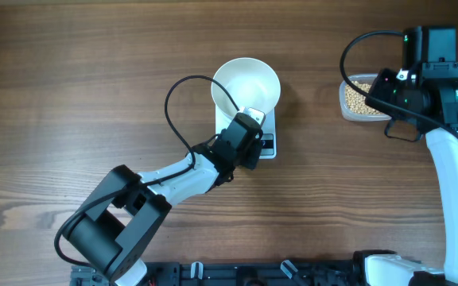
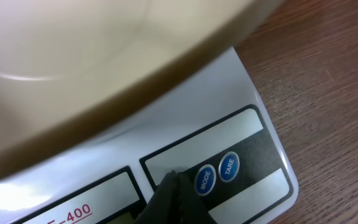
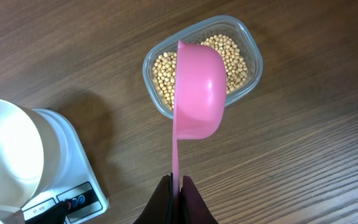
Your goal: Scoop item into bowl and weigh 150g on scale
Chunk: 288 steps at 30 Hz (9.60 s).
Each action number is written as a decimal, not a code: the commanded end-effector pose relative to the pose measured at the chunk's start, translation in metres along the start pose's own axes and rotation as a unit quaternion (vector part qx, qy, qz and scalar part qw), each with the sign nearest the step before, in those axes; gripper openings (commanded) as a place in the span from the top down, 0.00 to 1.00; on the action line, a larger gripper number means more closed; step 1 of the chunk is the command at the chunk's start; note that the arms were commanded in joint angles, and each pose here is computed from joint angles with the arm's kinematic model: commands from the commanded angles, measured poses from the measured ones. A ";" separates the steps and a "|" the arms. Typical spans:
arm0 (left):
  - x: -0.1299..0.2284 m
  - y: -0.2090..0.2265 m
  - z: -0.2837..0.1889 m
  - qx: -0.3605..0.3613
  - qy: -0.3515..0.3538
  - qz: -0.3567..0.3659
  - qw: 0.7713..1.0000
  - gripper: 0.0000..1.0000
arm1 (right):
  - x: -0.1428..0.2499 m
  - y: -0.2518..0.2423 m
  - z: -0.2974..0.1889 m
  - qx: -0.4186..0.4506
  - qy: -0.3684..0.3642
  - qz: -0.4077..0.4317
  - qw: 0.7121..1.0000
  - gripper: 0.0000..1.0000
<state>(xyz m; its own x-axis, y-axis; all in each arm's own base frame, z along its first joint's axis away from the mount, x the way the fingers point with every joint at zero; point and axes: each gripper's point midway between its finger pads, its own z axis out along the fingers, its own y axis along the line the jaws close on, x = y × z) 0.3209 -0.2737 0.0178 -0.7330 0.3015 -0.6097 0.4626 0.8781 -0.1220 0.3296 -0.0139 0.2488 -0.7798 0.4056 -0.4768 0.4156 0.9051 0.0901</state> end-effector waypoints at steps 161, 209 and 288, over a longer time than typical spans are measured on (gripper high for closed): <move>-0.078 0.163 -0.239 -0.165 -0.059 -0.169 0.970 0.00 | -0.026 0.035 0.002 -0.065 -0.063 -0.352 0.932 0.96; -0.040 0.047 -0.164 0.111 0.106 -0.097 0.983 0.00 | -0.005 0.035 0.002 -0.090 -0.015 -0.281 0.955 0.96; -0.036 0.047 -0.165 0.110 0.114 -0.090 0.983 0.00 | 0.028 -0.007 0.141 -0.071 0.126 -0.232 0.962 0.96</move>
<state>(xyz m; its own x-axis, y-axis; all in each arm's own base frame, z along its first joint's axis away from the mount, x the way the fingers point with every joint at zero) 0.2858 -0.1791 0.1619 -0.9018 0.2299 -0.3658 0.3729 0.8419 -0.3901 0.3705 -0.0460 0.1179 -0.9618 -0.0580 -0.2677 -0.0424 0.9971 -0.0637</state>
